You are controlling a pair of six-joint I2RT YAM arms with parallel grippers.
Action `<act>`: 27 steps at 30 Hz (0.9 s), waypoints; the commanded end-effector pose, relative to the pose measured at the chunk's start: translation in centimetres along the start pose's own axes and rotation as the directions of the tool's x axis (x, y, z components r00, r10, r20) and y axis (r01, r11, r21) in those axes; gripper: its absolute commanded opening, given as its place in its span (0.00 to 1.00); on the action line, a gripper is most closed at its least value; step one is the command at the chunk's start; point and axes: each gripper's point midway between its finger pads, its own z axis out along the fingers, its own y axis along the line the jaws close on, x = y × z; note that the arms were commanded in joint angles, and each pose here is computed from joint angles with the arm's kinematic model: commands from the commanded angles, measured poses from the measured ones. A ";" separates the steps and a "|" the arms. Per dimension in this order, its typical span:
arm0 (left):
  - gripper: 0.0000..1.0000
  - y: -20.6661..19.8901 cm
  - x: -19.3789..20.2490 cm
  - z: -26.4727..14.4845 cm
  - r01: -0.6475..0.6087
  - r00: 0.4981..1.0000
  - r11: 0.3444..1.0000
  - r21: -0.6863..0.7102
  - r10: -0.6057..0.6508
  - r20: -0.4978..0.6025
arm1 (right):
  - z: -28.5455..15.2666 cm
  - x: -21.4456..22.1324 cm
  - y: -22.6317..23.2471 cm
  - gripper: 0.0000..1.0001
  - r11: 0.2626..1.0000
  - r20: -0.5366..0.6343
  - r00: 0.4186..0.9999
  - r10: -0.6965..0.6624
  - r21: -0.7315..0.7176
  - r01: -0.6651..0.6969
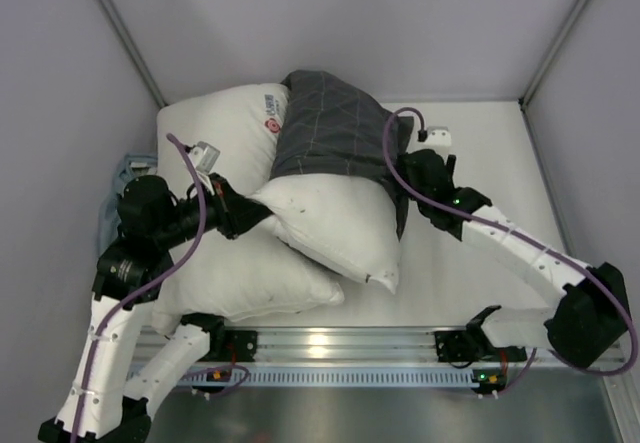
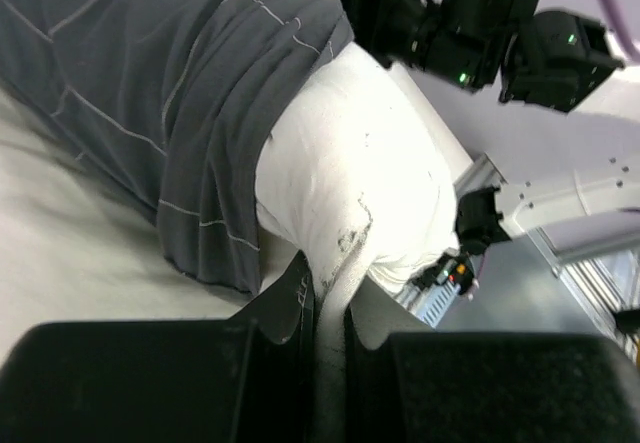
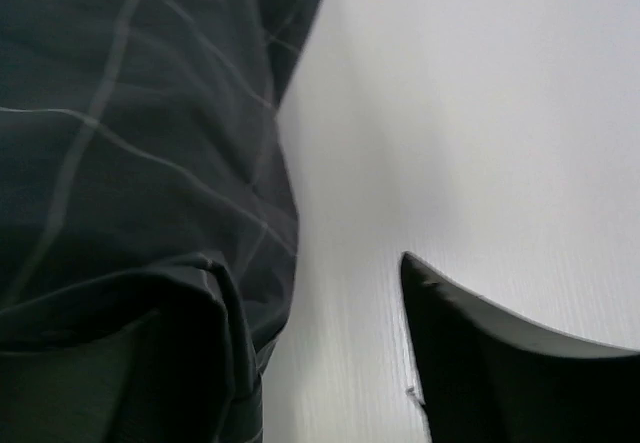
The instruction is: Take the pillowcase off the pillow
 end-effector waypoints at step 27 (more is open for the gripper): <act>0.00 -2.7 9.4 0.0 0.040 0.981 0.905 0.423 0.045 -0.190 | -20.4 -6.1 15.8 0.81 0.496 0.281 0.953 -0.118 -0.814 0.301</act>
